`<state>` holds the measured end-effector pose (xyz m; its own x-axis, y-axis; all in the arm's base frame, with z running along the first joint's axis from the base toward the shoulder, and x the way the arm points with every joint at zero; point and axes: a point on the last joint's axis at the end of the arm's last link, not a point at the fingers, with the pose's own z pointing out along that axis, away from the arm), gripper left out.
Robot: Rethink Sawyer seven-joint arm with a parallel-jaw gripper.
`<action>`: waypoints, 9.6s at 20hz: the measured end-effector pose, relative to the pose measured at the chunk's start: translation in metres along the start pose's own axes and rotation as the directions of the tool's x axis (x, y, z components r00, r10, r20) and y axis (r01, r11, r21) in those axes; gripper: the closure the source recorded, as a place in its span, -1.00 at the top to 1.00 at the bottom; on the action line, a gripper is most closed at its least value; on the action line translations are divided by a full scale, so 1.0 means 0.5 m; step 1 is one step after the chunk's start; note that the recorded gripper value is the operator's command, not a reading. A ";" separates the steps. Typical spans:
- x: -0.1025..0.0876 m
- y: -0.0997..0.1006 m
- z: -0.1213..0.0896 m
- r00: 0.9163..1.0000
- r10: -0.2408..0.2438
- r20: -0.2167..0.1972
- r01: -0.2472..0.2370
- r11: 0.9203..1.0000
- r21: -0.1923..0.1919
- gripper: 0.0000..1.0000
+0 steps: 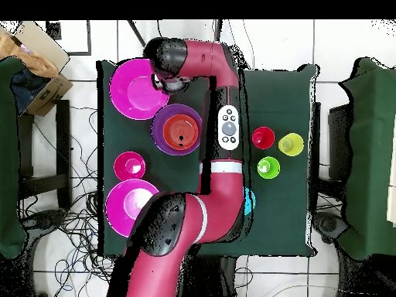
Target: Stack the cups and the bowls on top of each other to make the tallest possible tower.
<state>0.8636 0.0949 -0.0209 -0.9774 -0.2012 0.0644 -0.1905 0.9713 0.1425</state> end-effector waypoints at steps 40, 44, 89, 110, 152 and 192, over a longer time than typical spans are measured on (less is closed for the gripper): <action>-0.020 0.034 -0.019 1.000 0.021 -0.008 -0.021 0.999 -0.035 -1.00; -0.038 0.043 -0.082 1.000 0.007 0.025 -0.006 1.000 -0.026 -1.00; 0.057 -0.232 -0.560 1.000 -0.013 0.018 0.012 0.998 0.065 -1.00; 0.095 -0.081 -0.433 0.969 -0.112 -0.220 0.109 0.994 -0.027 -1.00; 0.222 -0.156 -0.421 0.941 -0.138 -0.309 0.105 0.987 -0.120 -1.00; 0.302 -0.164 -0.287 0.981 -0.181 -0.072 0.156 0.951 -0.267 -1.00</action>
<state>0.7446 -0.0333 0.1189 -0.9178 -0.3821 0.1081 -0.3093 0.8586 0.4090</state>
